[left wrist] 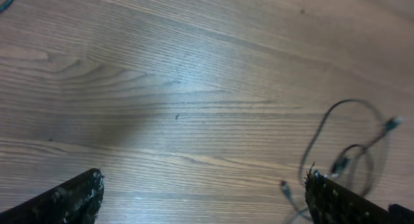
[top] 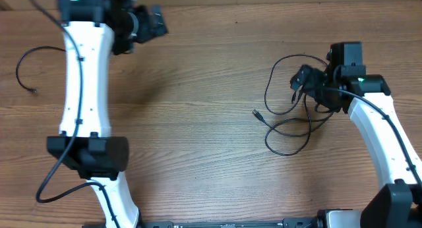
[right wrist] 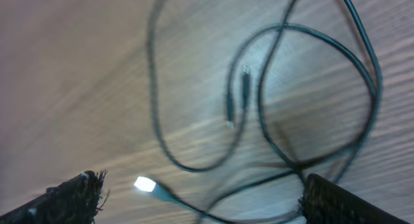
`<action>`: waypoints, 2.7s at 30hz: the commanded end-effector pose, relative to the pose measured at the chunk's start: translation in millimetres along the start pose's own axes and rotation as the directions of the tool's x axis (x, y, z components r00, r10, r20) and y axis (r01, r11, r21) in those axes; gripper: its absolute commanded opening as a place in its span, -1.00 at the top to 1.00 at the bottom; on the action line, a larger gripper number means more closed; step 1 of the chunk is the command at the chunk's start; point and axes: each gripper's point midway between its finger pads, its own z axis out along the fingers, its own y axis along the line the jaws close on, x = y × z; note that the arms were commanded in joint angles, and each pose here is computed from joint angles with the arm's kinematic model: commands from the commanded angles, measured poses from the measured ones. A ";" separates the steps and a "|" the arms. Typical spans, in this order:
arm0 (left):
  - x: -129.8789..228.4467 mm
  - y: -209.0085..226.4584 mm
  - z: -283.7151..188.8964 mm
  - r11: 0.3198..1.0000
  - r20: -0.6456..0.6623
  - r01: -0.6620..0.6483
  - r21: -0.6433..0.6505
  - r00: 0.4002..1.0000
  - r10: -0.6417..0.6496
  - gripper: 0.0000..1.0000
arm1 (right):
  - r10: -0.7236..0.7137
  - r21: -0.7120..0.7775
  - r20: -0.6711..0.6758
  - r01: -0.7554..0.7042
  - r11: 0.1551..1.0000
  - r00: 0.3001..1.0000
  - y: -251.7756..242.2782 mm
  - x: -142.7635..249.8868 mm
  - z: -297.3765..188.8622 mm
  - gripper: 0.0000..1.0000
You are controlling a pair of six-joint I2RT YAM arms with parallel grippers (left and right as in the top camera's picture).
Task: Untangle cables
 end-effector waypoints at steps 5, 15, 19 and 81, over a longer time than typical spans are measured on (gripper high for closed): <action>7.6 -8.9 7.3 0.981 0.033 -0.116 -0.153 0.992 0.123 -0.99 | -0.229 0.084 -0.037 0.232 0.969 0.973 -32.1 25.1 48.1 -0.95; 15.8 -5.1 7.0 0.980 -0.002 -0.116 -0.164 0.993 0.118 -1.00 | -0.237 0.103 0.062 0.230 0.968 0.969 -51.6 38.0 82.7 -0.89; 16.0 -5.2 7.2 0.980 -0.003 -0.117 -0.164 0.993 0.118 -1.00 | -0.235 -0.016 0.011 0.235 0.972 0.972 -34.8 53.4 84.4 -0.87; 21.7 -1.7 7.0 0.973 -0.035 -0.154 -0.174 0.988 0.150 -1.00 | -0.291 -0.142 0.032 0.293 0.946 0.956 -27.0 34.2 85.7 0.92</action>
